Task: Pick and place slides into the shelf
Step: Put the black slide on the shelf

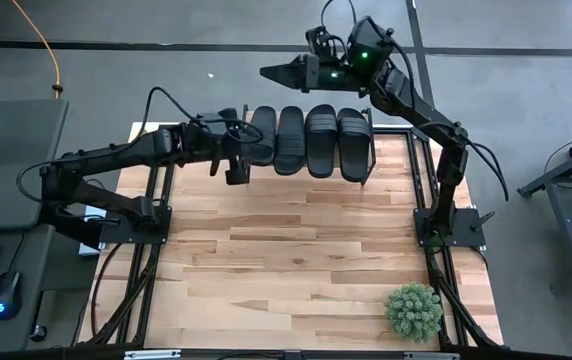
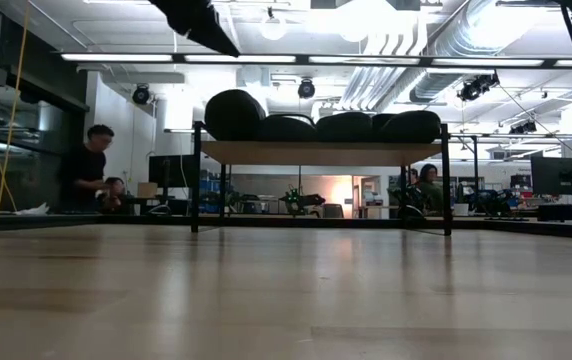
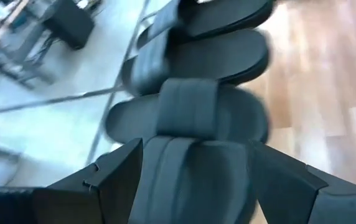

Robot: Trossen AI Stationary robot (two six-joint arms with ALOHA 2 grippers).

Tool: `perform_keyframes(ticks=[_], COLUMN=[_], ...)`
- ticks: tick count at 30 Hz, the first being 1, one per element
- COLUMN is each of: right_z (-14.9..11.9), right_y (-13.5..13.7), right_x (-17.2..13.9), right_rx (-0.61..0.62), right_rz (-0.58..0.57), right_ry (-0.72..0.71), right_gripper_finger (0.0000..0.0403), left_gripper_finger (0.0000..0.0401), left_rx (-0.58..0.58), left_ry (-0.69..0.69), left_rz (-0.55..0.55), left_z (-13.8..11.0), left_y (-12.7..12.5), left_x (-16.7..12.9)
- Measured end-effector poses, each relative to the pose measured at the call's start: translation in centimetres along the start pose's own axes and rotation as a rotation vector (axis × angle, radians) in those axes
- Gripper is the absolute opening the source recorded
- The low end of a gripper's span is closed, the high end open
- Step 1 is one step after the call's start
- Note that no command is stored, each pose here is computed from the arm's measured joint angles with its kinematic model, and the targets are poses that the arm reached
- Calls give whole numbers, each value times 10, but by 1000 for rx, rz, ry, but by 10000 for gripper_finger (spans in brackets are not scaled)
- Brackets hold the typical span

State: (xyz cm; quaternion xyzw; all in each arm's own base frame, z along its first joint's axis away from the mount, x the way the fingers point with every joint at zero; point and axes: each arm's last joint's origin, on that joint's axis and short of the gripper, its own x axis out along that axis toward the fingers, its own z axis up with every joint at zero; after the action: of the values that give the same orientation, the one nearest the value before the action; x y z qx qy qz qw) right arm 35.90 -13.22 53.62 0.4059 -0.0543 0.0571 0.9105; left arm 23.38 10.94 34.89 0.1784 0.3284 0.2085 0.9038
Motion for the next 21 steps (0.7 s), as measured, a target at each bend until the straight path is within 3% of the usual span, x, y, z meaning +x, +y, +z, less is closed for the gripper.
perform_keyframes(ticks=[9, 21], right_z=[-19, -39], right_y=[-24, -57], right_x=[-5, 1], right_rx=[-26, -138], right_rz=[-268, -515], right_ry=[147, 279], right_gripper_finger=[252, 252], left_gripper_finger=[266, 255], left_rx=[-41, -168], left_ry=[42, -3], left_rz=[56, 75], left_z=[-1, 28], left_y=[3, 30], left_x=[-10, -75])
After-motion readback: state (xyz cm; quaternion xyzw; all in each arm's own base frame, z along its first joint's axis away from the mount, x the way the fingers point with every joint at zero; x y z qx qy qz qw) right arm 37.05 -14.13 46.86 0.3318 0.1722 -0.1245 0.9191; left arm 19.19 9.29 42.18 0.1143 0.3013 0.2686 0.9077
